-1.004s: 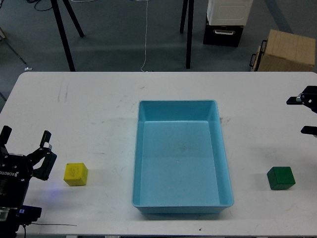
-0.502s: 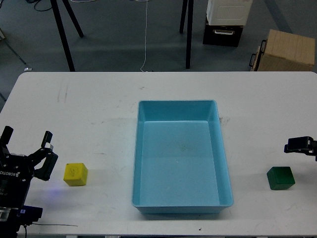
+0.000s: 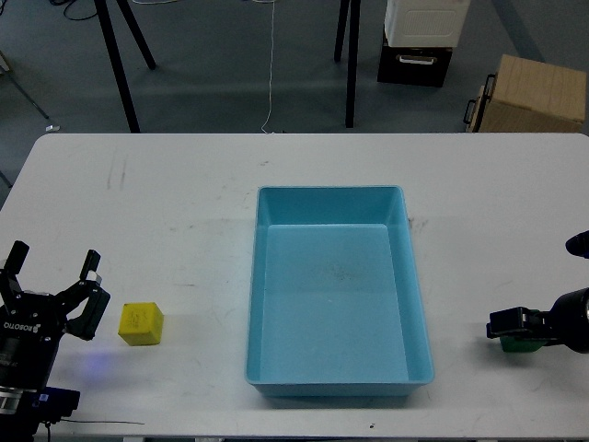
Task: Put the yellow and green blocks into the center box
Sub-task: 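Move the right gripper down onto the green cube and close it, then lift the green cube with the right gripper over the blue tray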
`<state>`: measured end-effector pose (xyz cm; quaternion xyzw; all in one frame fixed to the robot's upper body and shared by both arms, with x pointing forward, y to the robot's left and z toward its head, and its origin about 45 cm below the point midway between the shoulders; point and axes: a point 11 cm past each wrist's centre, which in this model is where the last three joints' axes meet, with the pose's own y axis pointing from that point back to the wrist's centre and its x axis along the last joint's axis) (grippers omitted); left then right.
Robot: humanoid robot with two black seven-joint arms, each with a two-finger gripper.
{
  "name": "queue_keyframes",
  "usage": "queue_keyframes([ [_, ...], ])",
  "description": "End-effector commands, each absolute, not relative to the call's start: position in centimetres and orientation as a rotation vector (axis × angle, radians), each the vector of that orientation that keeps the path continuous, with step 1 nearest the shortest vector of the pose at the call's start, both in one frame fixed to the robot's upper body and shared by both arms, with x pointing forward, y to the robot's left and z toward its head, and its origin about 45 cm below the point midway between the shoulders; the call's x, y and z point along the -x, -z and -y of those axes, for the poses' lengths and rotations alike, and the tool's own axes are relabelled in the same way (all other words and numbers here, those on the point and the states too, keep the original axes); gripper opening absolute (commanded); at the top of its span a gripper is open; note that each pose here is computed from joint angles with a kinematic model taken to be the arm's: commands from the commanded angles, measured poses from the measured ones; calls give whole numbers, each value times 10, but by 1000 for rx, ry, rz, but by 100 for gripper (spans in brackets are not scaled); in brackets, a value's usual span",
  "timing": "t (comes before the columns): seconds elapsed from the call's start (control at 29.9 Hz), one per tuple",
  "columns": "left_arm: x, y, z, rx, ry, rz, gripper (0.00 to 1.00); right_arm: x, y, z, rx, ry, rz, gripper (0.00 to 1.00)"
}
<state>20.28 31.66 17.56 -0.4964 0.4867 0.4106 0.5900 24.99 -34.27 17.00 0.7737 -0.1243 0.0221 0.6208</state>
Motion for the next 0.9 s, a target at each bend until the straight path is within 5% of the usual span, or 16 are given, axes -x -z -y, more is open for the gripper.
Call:
queue_keyframes([
  [0.0, -202, -174, -317, 1155, -961, -1137, 100, -250, -170, 343, -1775, -52, 286, 52],
  [0.1, -202, -174, -317, 1155, -961, -1137, 100, -251, -171, 343, -1775, -56, 287, 27],
  [0.27, -202, -174, -317, 1154, -961, -1137, 100, -254, -176, 344, -1773, -67, 301, 0],
  [0.64, -202, -174, -317, 1154, -961, -1137, 100, -333, -299, 272, -1997, -268, 462, 0],
  [0.87, -202, -174, -317, 1154, -961, -1137, 100, -335, -297, 181, -1973, -421, 161, 0],
])
